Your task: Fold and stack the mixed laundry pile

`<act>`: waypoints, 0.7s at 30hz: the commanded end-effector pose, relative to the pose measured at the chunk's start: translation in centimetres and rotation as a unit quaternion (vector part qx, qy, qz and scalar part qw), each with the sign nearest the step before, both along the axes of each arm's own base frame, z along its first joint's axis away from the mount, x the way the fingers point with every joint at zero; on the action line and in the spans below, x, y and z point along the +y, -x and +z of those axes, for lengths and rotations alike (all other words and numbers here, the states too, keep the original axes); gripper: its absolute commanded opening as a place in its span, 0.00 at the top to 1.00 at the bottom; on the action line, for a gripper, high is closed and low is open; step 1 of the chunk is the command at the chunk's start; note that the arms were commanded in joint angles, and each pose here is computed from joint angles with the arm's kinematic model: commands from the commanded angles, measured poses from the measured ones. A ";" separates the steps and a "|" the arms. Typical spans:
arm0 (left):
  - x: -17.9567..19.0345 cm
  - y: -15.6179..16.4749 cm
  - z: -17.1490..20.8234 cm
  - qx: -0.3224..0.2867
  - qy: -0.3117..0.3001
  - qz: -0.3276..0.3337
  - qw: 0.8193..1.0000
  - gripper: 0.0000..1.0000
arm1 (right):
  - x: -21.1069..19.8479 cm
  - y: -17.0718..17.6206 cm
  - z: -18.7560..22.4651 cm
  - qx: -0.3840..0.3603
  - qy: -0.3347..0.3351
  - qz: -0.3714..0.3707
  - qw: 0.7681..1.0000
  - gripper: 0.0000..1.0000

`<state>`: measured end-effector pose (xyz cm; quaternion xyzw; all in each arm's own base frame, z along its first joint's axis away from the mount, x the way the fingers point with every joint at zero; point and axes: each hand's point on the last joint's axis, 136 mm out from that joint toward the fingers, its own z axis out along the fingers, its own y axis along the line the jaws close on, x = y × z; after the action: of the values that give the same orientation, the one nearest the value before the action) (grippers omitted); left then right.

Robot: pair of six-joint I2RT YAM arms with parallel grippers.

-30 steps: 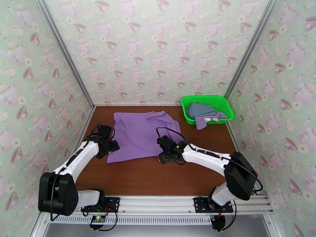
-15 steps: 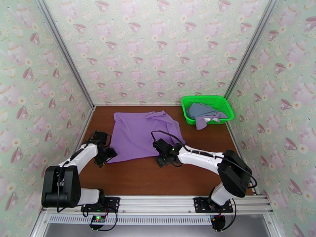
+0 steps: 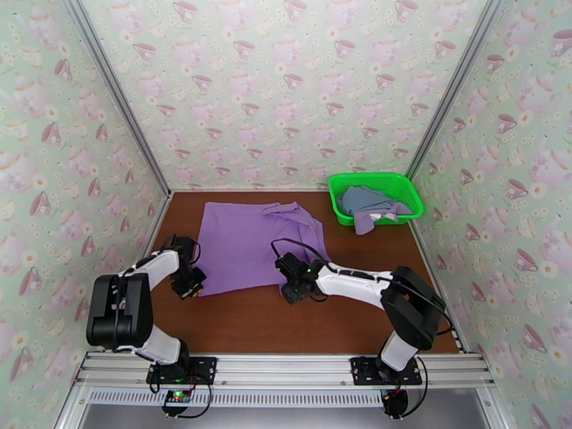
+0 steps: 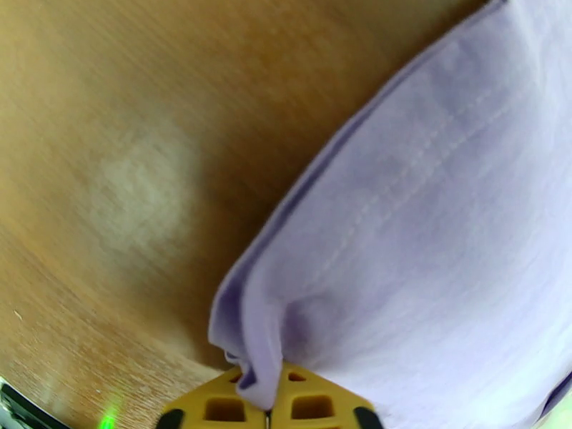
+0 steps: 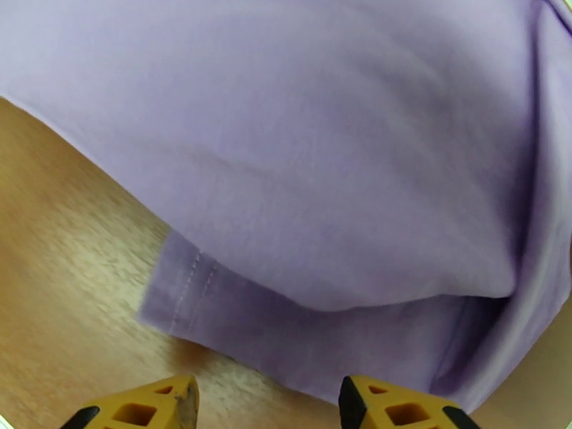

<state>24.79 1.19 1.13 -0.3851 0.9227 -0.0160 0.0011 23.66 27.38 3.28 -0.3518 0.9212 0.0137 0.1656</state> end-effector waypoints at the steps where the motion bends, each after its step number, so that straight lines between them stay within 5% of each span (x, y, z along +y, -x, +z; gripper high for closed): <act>1: 0.4 -3.8 -1.6 -0.062 -0.002 -0.001 0.998 1.00 | 2.3 0.0 0.9 -0.010 -0.010 0.025 1.000 0.45; 14: -0.3 -4.3 -1.5 -0.078 0.017 -0.011 0.997 1.00 | 4.6 0.0 -0.3 -0.019 0.036 0.020 0.999 0.48; 21: -0.3 -4.6 -1.0 -0.084 0.017 -0.016 0.996 1.00 | 3.9 -0.5 -2.6 -0.014 0.073 -0.004 0.997 0.64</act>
<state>25.09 0.95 1.15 -0.3813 0.9240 -0.0298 0.0000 23.90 32.54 1.98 -0.3723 0.9127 -0.0217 0.1669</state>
